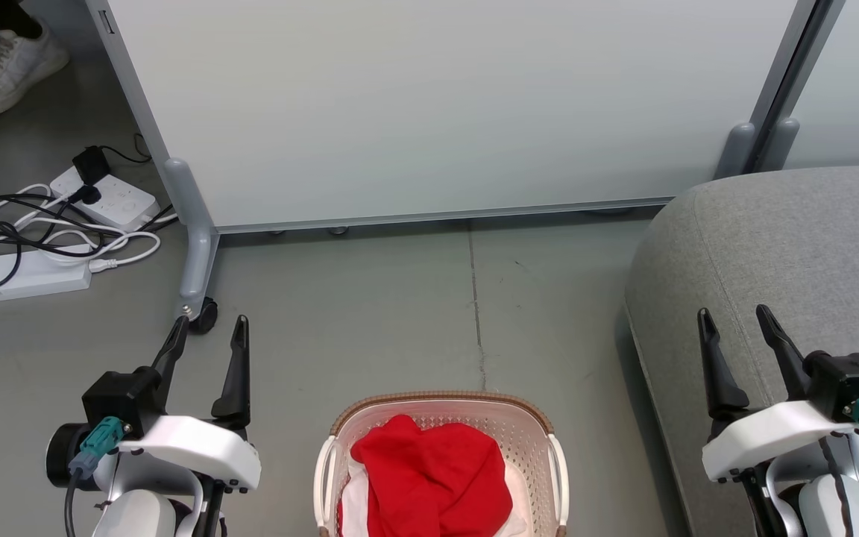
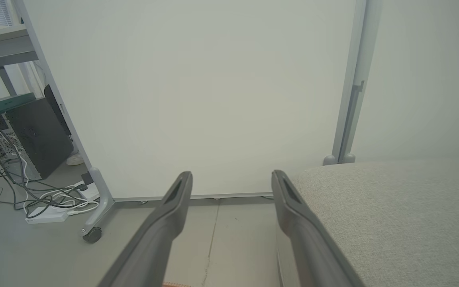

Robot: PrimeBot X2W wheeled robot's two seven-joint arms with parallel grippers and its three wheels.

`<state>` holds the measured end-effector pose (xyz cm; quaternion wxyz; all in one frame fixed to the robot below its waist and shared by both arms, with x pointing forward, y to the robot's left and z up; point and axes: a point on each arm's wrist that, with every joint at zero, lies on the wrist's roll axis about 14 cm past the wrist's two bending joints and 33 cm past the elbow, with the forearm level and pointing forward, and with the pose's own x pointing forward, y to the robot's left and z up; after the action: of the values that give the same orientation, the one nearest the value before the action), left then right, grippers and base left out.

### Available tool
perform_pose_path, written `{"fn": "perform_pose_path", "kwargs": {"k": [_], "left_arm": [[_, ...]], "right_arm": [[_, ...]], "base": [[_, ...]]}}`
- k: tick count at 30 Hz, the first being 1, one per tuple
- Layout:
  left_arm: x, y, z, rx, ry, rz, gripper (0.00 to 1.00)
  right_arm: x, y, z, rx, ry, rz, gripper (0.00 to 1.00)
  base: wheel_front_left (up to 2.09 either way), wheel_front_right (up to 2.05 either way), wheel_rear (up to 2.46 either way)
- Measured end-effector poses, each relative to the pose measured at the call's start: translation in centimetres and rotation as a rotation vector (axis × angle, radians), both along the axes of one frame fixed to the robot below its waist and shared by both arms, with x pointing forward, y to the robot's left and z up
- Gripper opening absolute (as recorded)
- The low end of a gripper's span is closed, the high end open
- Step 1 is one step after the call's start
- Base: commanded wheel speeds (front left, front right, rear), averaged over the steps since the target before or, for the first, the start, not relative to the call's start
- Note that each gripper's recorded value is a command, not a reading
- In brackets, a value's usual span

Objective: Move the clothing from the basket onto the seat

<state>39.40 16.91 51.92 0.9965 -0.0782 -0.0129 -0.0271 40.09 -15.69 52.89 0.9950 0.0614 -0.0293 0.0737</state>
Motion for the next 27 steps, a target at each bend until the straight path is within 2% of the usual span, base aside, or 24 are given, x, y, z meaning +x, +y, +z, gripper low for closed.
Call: {"fn": "perform_pose_path", "kwargs": {"k": [7,27], "left_arm": [[-0.3,0.3,0.0,-0.001,-0.003,0.024,1.0],[-1.1,0.0,-0.6,0.095,0.012,0.024,1.0]], "right_arm": [[-0.3,-0.5,-0.4,-0.004,0.009,-0.022,1.0],[-0.7,-0.2,-0.9,-0.071,0.02,-0.019,1.0]], "base": [[0.0,0.0,0.0],[0.0,0.0,0.0]]}}
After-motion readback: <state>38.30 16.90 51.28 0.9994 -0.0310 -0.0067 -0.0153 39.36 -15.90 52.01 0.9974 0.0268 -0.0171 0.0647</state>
